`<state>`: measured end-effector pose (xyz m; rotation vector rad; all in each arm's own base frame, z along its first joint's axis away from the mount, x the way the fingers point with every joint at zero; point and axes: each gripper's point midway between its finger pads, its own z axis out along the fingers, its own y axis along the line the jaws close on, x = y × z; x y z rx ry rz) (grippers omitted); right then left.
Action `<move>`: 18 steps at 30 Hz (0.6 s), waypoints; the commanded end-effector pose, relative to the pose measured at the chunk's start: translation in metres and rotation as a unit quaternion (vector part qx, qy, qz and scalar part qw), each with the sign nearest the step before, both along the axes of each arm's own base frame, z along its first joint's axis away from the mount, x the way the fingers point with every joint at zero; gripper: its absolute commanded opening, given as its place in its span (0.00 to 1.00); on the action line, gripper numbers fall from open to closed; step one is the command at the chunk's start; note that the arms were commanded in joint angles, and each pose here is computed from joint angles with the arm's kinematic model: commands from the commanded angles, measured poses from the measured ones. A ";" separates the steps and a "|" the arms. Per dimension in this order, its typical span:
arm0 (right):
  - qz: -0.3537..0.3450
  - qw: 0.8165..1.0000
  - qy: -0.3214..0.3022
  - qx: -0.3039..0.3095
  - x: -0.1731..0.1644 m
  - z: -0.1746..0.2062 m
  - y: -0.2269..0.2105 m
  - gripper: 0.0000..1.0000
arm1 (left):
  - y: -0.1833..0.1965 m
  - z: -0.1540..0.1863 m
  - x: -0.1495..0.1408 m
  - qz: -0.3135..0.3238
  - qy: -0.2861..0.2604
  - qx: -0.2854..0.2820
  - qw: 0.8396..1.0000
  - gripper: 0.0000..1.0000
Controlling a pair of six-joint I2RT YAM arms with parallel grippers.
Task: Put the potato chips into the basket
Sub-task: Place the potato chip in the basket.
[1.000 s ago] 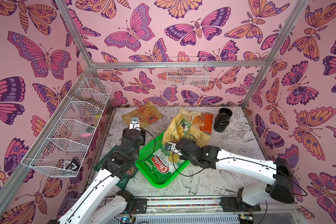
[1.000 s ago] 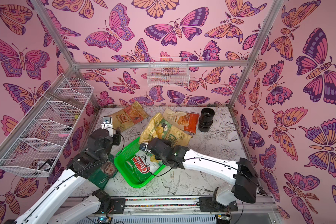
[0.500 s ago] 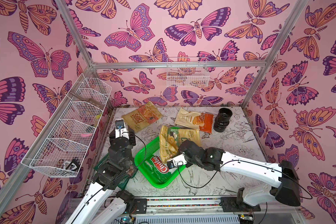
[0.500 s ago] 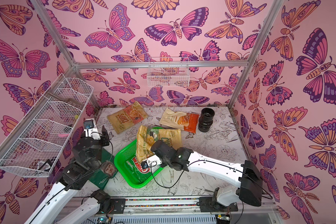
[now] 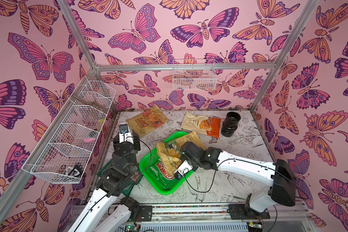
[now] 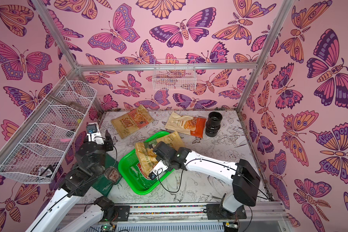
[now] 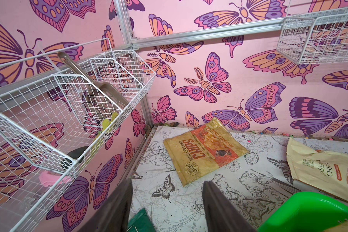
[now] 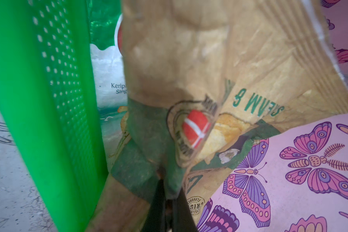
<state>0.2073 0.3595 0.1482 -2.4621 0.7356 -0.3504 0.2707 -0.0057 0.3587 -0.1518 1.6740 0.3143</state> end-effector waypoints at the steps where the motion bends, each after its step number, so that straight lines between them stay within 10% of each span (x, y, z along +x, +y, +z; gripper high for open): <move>1: 0.043 0.999 0.001 0.011 -0.002 0.008 0.017 0.00 | 0.002 -0.001 0.000 0.001 -0.003 -0.003 1.000 0.61; 18: 0.058 0.997 0.024 0.032 0.005 -0.023 0.035 0.00 | 0.004 -0.002 0.001 0.000 -0.007 -0.017 1.000 0.61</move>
